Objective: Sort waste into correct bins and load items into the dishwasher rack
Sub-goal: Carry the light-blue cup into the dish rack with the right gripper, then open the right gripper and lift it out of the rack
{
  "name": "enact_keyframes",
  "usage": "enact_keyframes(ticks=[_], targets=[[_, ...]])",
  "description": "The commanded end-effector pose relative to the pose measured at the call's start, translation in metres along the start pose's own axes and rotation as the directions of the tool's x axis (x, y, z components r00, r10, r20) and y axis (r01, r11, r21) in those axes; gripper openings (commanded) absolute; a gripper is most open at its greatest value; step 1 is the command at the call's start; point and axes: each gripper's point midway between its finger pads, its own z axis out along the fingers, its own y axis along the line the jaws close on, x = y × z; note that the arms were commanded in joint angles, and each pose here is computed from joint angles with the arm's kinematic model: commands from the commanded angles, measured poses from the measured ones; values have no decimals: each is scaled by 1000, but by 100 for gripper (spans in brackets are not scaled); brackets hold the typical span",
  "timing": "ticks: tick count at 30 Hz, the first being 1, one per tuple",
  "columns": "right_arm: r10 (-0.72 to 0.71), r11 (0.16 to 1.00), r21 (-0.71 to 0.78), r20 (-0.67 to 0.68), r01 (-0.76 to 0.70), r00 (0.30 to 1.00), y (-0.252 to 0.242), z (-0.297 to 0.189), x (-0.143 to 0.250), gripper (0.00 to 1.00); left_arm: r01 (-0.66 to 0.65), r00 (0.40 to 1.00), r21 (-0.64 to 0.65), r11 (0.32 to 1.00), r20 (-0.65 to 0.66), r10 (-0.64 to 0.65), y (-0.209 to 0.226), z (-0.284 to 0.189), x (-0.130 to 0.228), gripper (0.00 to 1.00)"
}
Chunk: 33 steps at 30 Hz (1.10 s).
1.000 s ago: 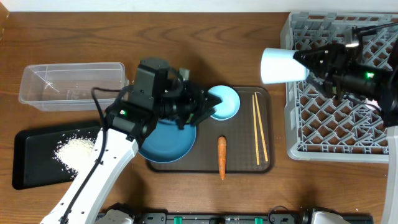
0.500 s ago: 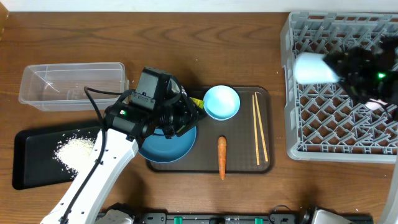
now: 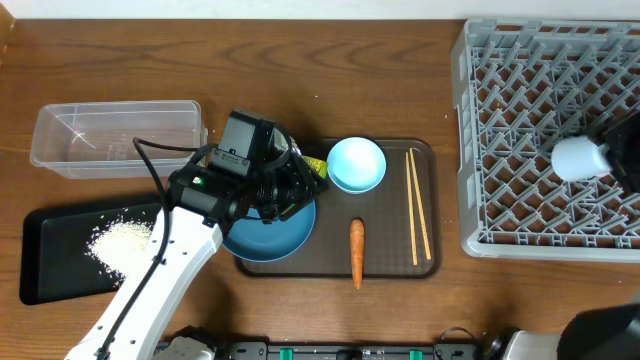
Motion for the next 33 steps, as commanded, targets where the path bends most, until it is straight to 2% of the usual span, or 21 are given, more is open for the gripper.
enact_keyframes(ticks=[1, 10, 15, 19, 20, 25, 29, 33], targets=[[3, 991, 136, 33, -8, 999, -22, 15, -15, 51, -10, 1000, -18, 1000, 13, 10, 4, 0, -3, 40], [3, 976, 218, -48, 7, 999, -34, 77, -22, 51, -10, 1000, -18, 1000, 13, 11, 4, 0, -3, 41], [-9, 976, 217, -55, 20, 998, -30, 89, -23, 53, -14, 999, -30, 999, 30, 15, 6, 0, -6, 41], [-22, 977, 210, -50, 32, 998, -27, 87, -23, 60, -14, 999, -35, 999, 38, 15, 7, 0, -7, 42], [-27, 977, 208, -50, 37, 998, -26, 87, -23, 63, -14, 999, -35, 999, 39, 15, 7, 0, -7, 45], [-46, 981, 188, -26, 50, 999, -14, 66, -25, 91, -10, 999, -43, 999, 37, 11, 9, 1, -7, 47], [-81, 987, 141, 29, 77, 996, 7, 29, -26, 99, -8, 999, -51, 999, 31, 10, 10, 1, -7, 47], [-149, 987, 70, 84, 143, 985, 33, -9, -18, 99, -8, 1000, -55, 998, 26, 9, 11, 3, -5, 47]])
